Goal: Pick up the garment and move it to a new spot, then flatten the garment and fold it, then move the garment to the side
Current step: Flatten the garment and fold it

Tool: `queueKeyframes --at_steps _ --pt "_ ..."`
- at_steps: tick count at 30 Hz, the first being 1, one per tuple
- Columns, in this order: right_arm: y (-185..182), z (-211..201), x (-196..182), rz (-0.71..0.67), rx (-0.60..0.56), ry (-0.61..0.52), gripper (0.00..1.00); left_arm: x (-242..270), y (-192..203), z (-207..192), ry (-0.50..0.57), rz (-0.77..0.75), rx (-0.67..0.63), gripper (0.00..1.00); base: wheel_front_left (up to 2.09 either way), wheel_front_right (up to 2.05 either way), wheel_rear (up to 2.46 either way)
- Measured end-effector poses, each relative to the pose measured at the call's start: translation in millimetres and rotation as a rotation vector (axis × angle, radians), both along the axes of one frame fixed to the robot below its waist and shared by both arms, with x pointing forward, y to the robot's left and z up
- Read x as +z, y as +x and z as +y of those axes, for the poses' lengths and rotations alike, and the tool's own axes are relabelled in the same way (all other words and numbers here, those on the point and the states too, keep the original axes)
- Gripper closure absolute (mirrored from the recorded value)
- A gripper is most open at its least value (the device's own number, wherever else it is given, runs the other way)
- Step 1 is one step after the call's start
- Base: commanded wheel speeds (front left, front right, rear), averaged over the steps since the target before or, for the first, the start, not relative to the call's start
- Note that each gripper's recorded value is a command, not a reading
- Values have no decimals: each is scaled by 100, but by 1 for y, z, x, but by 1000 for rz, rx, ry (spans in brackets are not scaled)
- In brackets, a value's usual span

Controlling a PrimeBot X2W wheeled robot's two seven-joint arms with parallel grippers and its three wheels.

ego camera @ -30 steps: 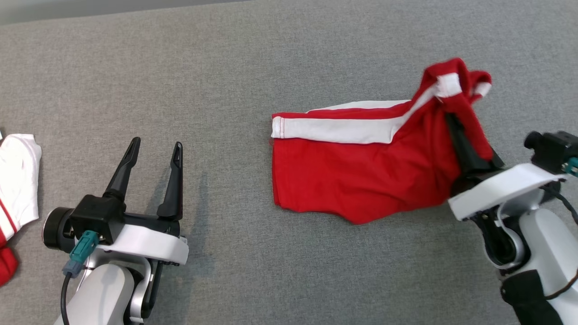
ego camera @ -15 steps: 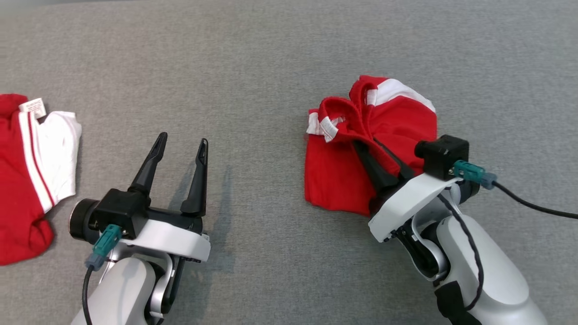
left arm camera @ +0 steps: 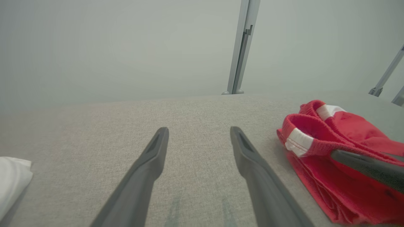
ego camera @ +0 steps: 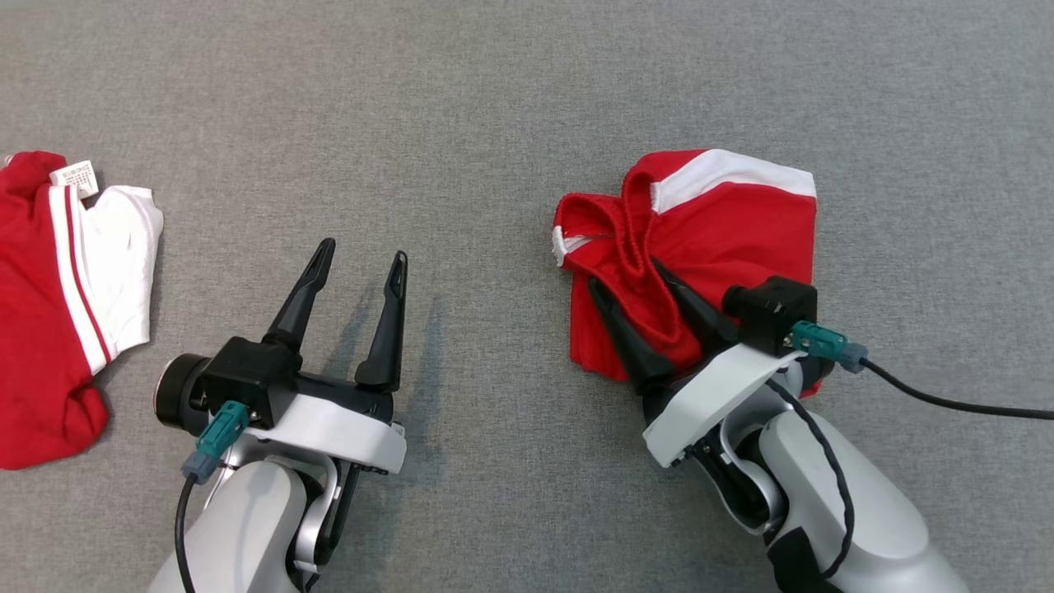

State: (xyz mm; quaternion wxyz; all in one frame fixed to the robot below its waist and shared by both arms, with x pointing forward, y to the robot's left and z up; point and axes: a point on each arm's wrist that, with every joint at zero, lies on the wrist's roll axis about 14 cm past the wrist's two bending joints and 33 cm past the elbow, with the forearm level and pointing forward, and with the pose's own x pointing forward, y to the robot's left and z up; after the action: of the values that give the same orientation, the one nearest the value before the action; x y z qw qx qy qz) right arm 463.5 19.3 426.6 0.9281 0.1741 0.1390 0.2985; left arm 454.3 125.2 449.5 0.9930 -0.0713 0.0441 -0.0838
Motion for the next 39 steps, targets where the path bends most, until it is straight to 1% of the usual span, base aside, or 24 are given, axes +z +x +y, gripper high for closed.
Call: queueKeyframes --at_steps 4,8,13,17,18,21,22,27,29,33,39 --pt "-10 12 13 -33 43 26 0 2 3 -4 2 -9 -14 0 0 0 0" --pt "-20 17 21 -50 60 44 0 6 4 -6 2 -22 -18 0 0 0 0" --pt "-22 9 39 -107 25 71 0 13 2 -3 10 -37 -13 0 0 0 0" --pt "-18 -11 60 -177 -51 83 0 19 -1 3 15 -50 8 0 0 0 0" --pt "-15 -27 70 -217 -104 80 0 24 -3 8 18 -61 25 0 0 0 0" --pt "-11 -57 87 -281 -198 63 0 33 -7 16 25 -82 51 0 0 0 0" --pt "-11 -79 97 -322 -265 39 0 41 -9 22 25 -100 72 0 0 0 0" --pt "-15 -135 112 -379 -415 -53 0 58 -16 35 37 -141 105 0 0 0 0" --pt "-20 -152 115 -388 -459 -96 0 64 -20 38 40 -154 113 0 0 0 0" --pt "-30 -177 116 -379 -522 -145 0 72 -27 41 49 -168 117 0 0 0 0" --pt "-48 -190 113 -356 -552 -176 0 77 -43 41 54 -168 118 0 0 0 0"
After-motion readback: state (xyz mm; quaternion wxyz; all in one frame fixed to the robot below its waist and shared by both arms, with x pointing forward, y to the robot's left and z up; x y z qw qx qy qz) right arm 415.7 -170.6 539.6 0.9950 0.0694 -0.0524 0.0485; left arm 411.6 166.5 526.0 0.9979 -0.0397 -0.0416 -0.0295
